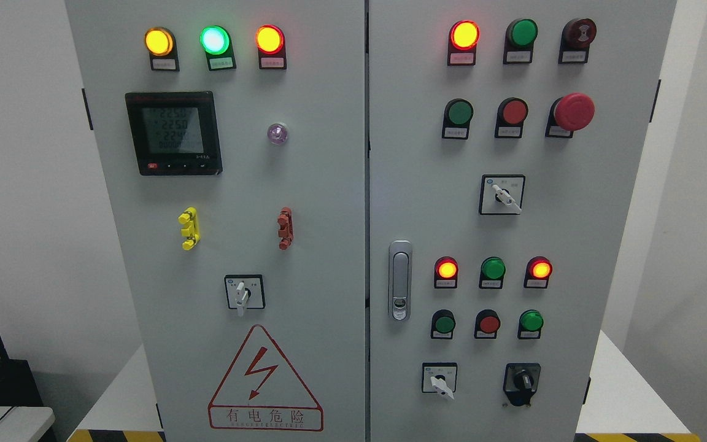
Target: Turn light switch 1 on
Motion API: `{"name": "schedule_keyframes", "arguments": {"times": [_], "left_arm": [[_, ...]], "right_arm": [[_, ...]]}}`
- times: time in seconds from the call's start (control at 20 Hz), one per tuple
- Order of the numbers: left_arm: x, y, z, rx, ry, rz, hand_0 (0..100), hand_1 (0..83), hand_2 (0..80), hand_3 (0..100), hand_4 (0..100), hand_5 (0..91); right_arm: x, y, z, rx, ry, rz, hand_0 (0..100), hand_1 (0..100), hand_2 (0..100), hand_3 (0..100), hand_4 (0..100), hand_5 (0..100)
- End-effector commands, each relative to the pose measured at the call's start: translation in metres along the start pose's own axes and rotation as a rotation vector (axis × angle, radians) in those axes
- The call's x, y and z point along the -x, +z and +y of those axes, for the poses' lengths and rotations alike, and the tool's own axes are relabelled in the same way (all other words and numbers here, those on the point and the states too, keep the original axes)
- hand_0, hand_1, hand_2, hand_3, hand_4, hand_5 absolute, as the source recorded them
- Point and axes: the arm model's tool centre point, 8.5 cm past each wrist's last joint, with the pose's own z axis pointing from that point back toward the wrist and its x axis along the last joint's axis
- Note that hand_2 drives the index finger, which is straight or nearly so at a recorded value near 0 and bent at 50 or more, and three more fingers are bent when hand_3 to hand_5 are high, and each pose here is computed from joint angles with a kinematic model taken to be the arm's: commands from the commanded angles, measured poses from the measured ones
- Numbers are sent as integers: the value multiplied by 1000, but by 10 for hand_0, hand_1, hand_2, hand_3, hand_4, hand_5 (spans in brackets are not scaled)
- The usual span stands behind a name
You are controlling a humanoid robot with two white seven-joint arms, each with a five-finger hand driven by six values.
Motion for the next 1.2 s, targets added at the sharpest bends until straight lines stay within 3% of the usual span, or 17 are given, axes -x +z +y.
{"name": "schedule_keyframes", "arguments": {"times": [0.0,0.15,0.25,0.55,0.75,0.95,1.15], "left_arm": [[-174,16,83,-203,-83,-509,348,118,282,411,475,108],[-229,35,85,-218,-133,-667,353,132,324,438,509,135],[-258,48,82,-212,-136,-764,353,143,330,464,524,142],[-313,69,63,-125,-159,-941,337,164,347,503,556,213],[-339,78,35,-46,-152,-1032,317,173,345,512,567,276],[-364,82,0,42,-137,-1114,304,178,347,516,579,403],[-384,85,-31,105,-115,-1175,293,193,359,531,591,433]], "right_arm": [[0,0,0,-1,-8,1,120,389,0,0,0,0],[0,0,1,-3,-8,1,120,389,0,0,0,0],[0,0,1,-3,-8,1,120,389,0,0,0,0],[0,0,0,-1,-8,1,120,389,0,0,0,0],[0,0,0,-1,-8,1,120,389,0,0,0,0],[0,0,0,-1,-8,1,120,389,0,0,0,0],[0,0,0,-1,-8,1,120,389,0,0,0,0]]}}
